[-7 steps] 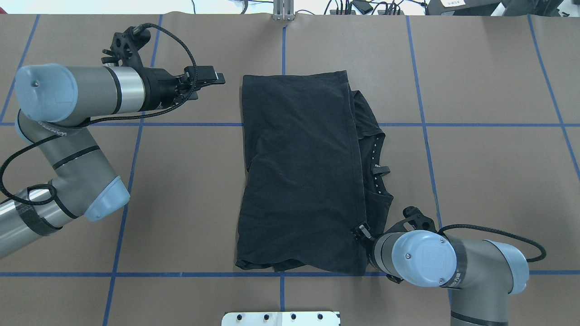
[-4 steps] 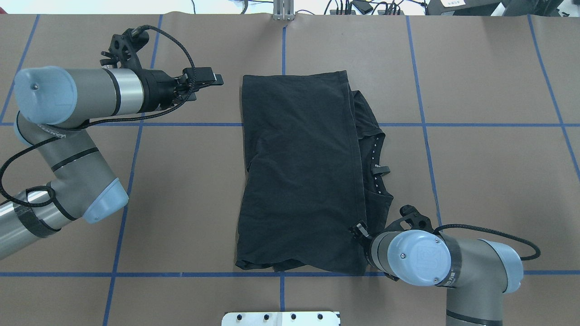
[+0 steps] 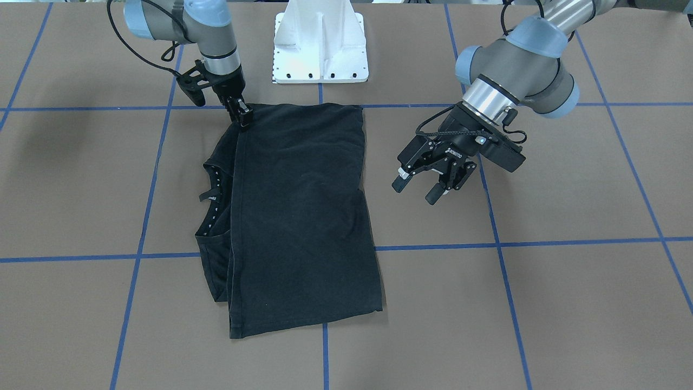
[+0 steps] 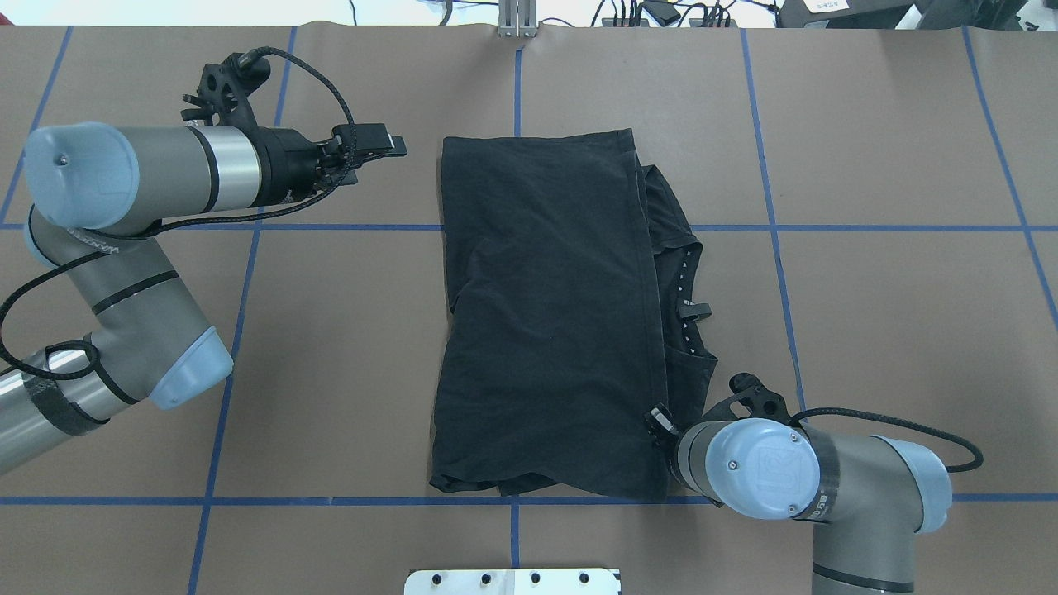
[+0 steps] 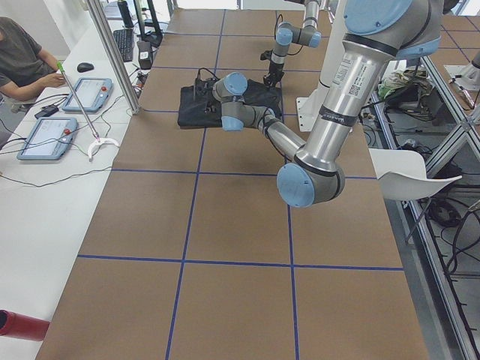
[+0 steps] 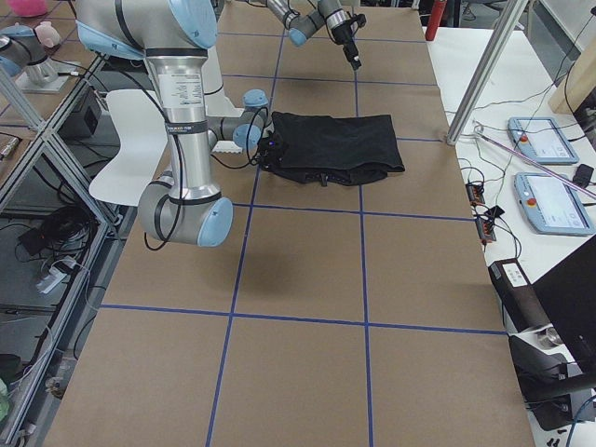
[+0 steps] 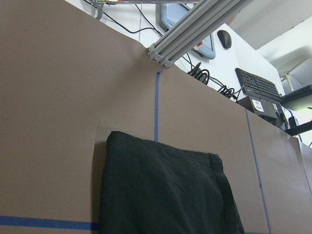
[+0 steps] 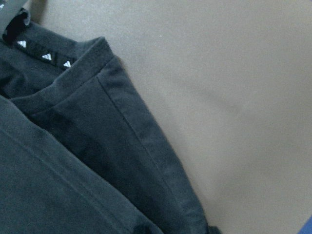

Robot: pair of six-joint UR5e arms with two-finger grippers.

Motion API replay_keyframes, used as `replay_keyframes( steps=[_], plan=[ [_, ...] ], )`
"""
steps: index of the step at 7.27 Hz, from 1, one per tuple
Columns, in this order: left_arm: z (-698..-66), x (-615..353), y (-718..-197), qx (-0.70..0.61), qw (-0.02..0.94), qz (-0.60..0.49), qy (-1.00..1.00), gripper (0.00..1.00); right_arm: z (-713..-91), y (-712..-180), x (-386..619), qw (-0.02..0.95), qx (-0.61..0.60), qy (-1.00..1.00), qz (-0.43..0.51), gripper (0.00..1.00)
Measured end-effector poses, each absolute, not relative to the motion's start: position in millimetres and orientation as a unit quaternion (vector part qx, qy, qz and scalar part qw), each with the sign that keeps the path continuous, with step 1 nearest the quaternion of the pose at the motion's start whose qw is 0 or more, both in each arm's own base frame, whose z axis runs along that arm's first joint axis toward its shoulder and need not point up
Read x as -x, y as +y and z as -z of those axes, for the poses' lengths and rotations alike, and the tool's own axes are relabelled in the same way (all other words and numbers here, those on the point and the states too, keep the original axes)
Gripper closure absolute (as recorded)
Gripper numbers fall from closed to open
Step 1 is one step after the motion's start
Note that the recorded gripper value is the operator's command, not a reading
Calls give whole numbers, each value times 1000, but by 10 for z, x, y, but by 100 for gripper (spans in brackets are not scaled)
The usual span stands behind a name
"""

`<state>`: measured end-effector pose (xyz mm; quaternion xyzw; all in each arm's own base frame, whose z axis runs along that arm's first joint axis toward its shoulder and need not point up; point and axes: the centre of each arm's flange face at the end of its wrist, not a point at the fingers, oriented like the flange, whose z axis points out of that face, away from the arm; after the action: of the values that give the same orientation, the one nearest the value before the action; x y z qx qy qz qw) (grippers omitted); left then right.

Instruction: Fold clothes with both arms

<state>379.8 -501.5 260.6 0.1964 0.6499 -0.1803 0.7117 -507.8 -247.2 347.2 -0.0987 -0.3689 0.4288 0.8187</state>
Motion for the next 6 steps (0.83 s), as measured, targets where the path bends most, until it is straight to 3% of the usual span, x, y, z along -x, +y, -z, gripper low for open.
replay_keyframes(
  steps=[4, 6],
  plan=[
    [-2639, -3788, -4958, -191, 711, 186, 651, 0, -3360, -2591, 4970, 816, 106, -379, -423, 100],
    [-2630, -3960, -4579, -152, 694, 223, 667, 0, -3322, -2600, 4895, 814, 112, -382, -422, 100]
  ],
)
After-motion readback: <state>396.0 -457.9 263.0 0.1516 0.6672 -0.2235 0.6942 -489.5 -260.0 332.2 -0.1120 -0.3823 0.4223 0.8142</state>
